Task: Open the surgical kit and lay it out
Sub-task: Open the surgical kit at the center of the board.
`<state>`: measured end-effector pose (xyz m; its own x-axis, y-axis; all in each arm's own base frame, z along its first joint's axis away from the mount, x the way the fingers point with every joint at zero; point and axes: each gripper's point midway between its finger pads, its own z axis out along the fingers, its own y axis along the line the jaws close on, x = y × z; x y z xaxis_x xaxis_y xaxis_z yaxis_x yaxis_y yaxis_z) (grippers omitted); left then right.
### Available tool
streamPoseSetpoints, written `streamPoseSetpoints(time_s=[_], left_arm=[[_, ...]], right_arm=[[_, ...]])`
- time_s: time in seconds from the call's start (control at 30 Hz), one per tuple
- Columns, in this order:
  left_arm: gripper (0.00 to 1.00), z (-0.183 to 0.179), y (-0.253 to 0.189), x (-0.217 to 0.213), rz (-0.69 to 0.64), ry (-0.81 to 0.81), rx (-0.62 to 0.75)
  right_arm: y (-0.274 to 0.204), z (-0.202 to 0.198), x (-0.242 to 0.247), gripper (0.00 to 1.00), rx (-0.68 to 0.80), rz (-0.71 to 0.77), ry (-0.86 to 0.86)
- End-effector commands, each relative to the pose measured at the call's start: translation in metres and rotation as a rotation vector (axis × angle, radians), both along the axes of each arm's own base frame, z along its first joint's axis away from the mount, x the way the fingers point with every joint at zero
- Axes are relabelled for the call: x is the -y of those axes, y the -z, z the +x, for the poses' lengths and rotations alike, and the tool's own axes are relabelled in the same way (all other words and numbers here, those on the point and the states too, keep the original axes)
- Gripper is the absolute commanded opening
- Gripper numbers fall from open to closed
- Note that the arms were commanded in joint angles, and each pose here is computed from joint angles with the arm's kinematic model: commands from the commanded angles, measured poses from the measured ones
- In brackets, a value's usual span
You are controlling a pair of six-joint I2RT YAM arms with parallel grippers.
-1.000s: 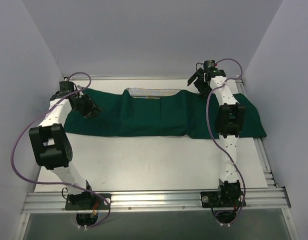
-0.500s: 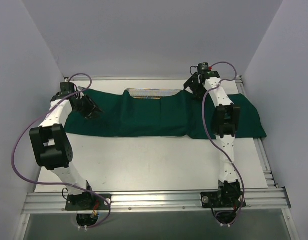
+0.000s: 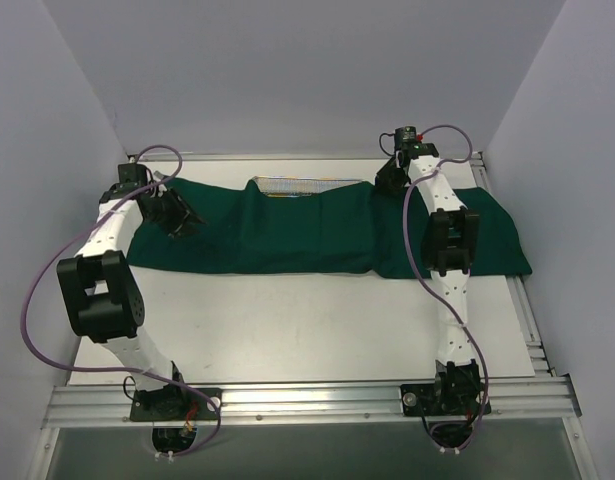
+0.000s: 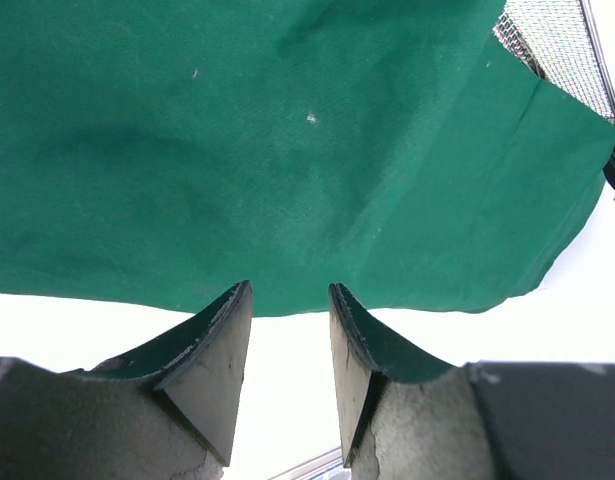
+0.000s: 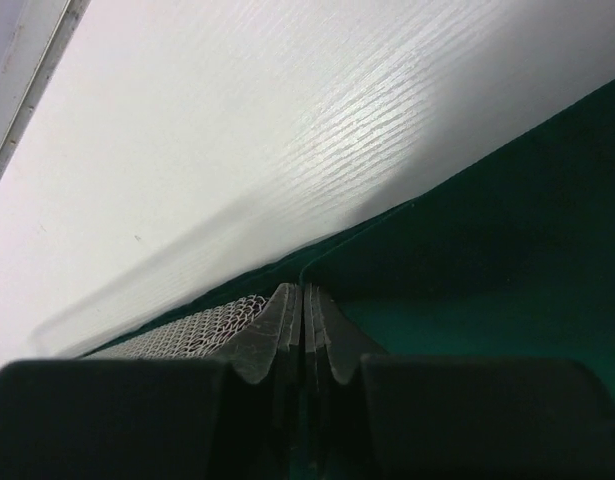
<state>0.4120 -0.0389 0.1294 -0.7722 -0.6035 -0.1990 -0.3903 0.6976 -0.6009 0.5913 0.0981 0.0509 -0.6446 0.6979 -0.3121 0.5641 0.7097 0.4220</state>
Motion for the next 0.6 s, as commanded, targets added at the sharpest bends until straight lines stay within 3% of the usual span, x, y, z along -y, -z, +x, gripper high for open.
streamPoseSetpoints(time_s=[0.0, 0.1, 0.23, 0.47, 0.57], left_arm=[[0.46, 0.006, -0.036, -0.002, 0.02, 0.008, 0.099], [0.46, 0.0, -0.042, -0.011, 0.074, -0.025, 0.081], [0.54, -0.005, -0.056, -0.031, 0.167, -0.093, 0.109], [0.56, -0.017, -0.079, -0.034, 0.183, -0.104, 0.132], [0.57, -0.024, -0.095, -0.036, 0.204, -0.111, 0.159]], right_arm=[[-0.042, 0.002, 0.006, 0.0, 0.07, -0.017, -0.003], [-0.067, -0.001, 0.007, 0.0, 0.101, -0.042, -0.04], [-0.09, -0.032, 0.006, 0.0, 0.062, -0.13, -0.111], [-0.14, -0.07, 0.005, 0.0, 0.116, -0.233, -0.191], [-0.162, -0.108, -0.015, 0.0, 0.113, -0.224, -0.263]])
